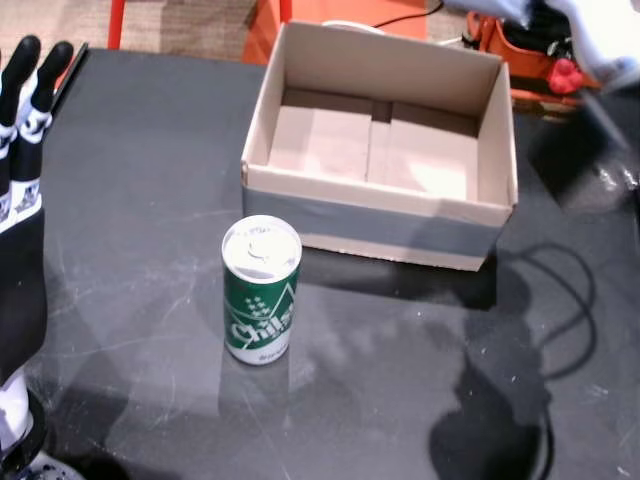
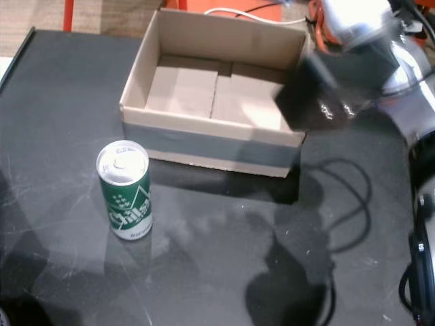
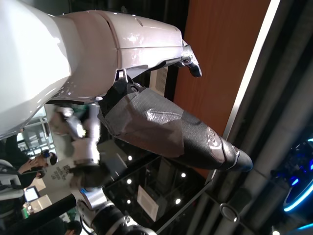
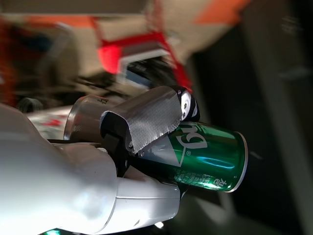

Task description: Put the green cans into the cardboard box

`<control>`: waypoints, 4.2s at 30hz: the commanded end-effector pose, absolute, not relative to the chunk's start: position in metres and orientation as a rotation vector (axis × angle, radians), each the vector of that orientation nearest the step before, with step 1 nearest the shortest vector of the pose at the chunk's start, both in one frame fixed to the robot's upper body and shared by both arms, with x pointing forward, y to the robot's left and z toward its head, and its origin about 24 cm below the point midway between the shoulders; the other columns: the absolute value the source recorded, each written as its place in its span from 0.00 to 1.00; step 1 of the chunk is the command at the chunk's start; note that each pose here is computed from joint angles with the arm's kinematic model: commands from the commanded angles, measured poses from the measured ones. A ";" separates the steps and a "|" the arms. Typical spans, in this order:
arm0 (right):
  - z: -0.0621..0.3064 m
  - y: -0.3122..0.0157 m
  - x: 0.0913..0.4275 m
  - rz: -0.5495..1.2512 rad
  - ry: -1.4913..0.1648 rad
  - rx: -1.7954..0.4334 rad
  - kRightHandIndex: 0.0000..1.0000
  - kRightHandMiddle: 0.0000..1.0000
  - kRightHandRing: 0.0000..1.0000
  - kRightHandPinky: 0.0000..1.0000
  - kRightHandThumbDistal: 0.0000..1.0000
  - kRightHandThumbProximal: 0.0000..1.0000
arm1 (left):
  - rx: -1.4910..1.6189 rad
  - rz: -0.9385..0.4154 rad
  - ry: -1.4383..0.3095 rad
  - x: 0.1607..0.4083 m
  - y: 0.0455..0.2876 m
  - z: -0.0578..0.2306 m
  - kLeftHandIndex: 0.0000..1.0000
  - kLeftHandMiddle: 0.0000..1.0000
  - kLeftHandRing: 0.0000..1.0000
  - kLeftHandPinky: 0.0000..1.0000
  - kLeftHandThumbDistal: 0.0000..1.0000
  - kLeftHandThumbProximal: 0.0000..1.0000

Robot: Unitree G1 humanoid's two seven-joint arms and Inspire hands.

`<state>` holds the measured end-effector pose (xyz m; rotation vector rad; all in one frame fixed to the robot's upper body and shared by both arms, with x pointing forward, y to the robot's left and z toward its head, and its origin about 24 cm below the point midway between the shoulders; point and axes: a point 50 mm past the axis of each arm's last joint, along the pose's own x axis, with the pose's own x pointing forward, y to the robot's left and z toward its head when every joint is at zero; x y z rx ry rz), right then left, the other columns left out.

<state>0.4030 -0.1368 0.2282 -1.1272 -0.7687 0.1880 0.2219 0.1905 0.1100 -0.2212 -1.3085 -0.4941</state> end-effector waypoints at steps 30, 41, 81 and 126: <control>0.189 -0.112 0.425 0.316 -0.223 -1.381 0.07 0.11 0.15 0.17 0.36 0.00 | -0.233 -0.413 -1.349 0.212 0.176 0.107 1.00 1.00 1.00 0.95 1.00 0.67; 0.170 -0.124 0.424 0.328 -0.107 -1.397 0.16 0.21 0.25 0.25 0.25 0.00 | -0.241 -0.466 -1.349 0.210 0.177 0.108 1.00 1.00 1.00 0.93 1.00 0.54; 0.144 -0.130 0.421 0.394 0.064 -1.538 0.86 0.97 1.00 1.00 1.00 0.71 | -0.246 -0.462 -1.363 0.208 0.174 0.108 0.99 1.00 1.00 0.92 1.00 0.53; 0.185 -0.155 0.351 0.450 -0.966 -0.573 0.74 0.79 0.80 0.83 0.73 0.73 | -0.300 -0.506 -1.313 0.224 0.181 0.101 0.98 1.00 1.00 0.90 1.00 0.56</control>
